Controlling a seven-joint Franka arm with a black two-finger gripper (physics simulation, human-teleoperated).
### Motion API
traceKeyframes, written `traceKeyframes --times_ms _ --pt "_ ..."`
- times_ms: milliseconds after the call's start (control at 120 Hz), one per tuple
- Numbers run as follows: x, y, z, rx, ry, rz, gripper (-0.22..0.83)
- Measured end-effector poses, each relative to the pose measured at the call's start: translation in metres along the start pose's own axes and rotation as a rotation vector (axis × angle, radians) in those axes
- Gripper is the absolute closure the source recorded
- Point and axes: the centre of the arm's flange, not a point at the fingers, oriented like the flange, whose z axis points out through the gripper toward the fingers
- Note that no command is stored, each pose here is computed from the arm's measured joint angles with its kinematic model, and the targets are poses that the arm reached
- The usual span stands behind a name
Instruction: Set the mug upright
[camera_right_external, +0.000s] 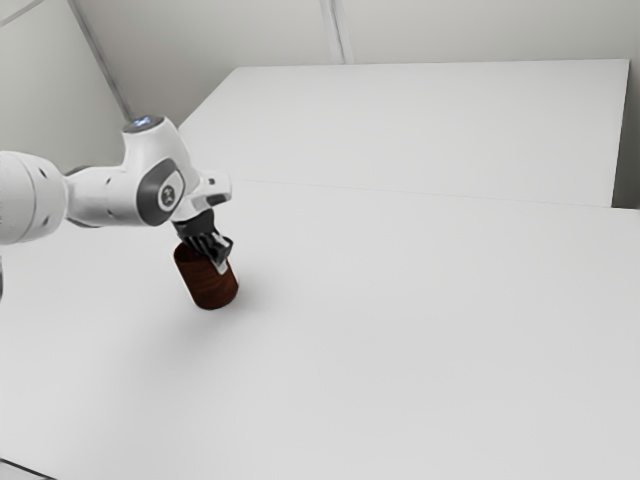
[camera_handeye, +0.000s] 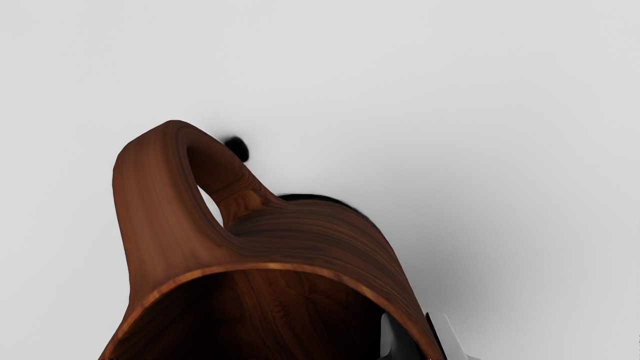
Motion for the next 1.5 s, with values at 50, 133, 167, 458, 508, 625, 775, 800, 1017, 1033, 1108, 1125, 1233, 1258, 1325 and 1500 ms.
traceKeyframes --times_ms 50,133,167,458,508,625,775,800,1017,1033,1108,1125,1233,1258,1325,1500 --pt "0.000 0.002 0.003 -0.001 0.001 -0.012 0.75" --pt "0.001 0.003 0.003 -0.005 0.010 -0.031 0.58" --pt "0.002 0.003 0.002 -0.006 0.014 -0.039 0.50" --pt "0.010 0.005 -0.074 0.010 0.125 -0.072 0.13" --pt "0.020 0.004 -0.098 0.013 0.143 -0.072 0.10" --pt "0.044 0.002 -0.155 0.016 0.164 -0.068 0.06" --pt "0.068 -0.002 -0.207 0.013 0.146 -0.068 0.03" --pt "0.070 -0.002 -0.215 0.012 0.143 -0.068 0.03" --pt "0.063 0.004 -0.250 -0.005 0.083 -0.067 0.01" --pt "0.062 0.005 -0.250 -0.007 0.078 -0.067 0.01" --pt "0.059 0.006 -0.249 -0.014 0.056 -0.069 0.01" --pt "0.059 0.006 -0.249 -0.015 0.052 -0.069 0.01" --pt "0.056 0.006 -0.248 -0.022 0.032 -0.074 0.00" --pt "0.056 0.006 -0.247 -0.026 0.030 -0.076 0.00" --pt "0.055 0.005 -0.247 -0.035 0.024 -0.081 0.00" --pt "0.054 0.006 -0.246 -0.046 0.016 -0.086 0.00"
